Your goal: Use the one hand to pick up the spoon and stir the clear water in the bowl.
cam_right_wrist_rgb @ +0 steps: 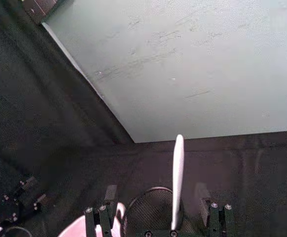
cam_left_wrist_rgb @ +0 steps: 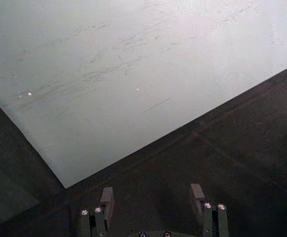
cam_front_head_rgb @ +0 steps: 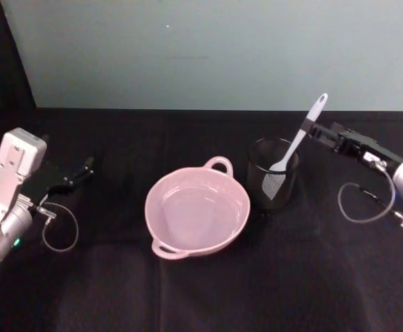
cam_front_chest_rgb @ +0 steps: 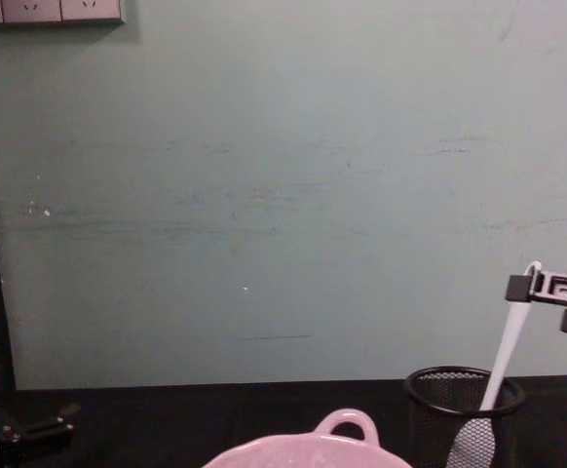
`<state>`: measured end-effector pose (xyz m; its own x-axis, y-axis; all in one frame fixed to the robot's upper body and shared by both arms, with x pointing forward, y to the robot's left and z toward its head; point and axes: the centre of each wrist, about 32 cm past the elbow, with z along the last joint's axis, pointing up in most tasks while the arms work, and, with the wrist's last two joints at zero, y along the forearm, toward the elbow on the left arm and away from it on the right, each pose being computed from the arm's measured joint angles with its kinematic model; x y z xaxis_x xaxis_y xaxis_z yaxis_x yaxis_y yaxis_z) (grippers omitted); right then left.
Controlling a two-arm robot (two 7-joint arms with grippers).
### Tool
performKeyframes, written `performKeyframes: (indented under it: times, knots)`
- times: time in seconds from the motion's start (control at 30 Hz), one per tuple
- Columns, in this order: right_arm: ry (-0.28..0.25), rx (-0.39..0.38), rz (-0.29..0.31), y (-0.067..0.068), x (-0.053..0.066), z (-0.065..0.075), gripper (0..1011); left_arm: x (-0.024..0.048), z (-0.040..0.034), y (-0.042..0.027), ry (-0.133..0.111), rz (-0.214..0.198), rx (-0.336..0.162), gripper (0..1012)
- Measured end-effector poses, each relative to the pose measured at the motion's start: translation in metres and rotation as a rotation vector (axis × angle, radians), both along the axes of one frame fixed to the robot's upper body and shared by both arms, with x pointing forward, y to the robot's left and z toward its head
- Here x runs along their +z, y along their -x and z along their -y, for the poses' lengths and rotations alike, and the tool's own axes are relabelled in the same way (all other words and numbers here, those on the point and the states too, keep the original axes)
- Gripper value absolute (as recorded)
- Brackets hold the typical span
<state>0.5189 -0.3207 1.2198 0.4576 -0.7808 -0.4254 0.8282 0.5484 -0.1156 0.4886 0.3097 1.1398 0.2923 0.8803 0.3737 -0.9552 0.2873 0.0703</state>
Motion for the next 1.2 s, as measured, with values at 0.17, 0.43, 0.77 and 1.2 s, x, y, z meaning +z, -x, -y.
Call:
performKeyframes:
  times: [0.17, 0.43, 0.77, 1.2]
  knots:
    - [-0.011, 0.008, -0.005, -0.008, 0.0, -0.008, 1003, 0.0, 0.0, 0.0, 0.0, 0.0, 0.0, 1011]
    - [0.018, 0.015, 0.016, -0.018, -0.003, -0.018, 1003, 0.0, 0.0, 0.0, 0.0, 0.0, 0.0, 1011]
    - [0.019, 0.008, 0.026, -0.024, -0.004, -0.023, 1003, 0.0, 0.0, 0.0, 0.0, 0.0, 0.0, 1011]
    - [0.011, -0.02, -0.003, -0.031, -0.009, -0.021, 1003, 0.0, 0.0, 0.0, 0.0, 0.0, 0.0, 1011]
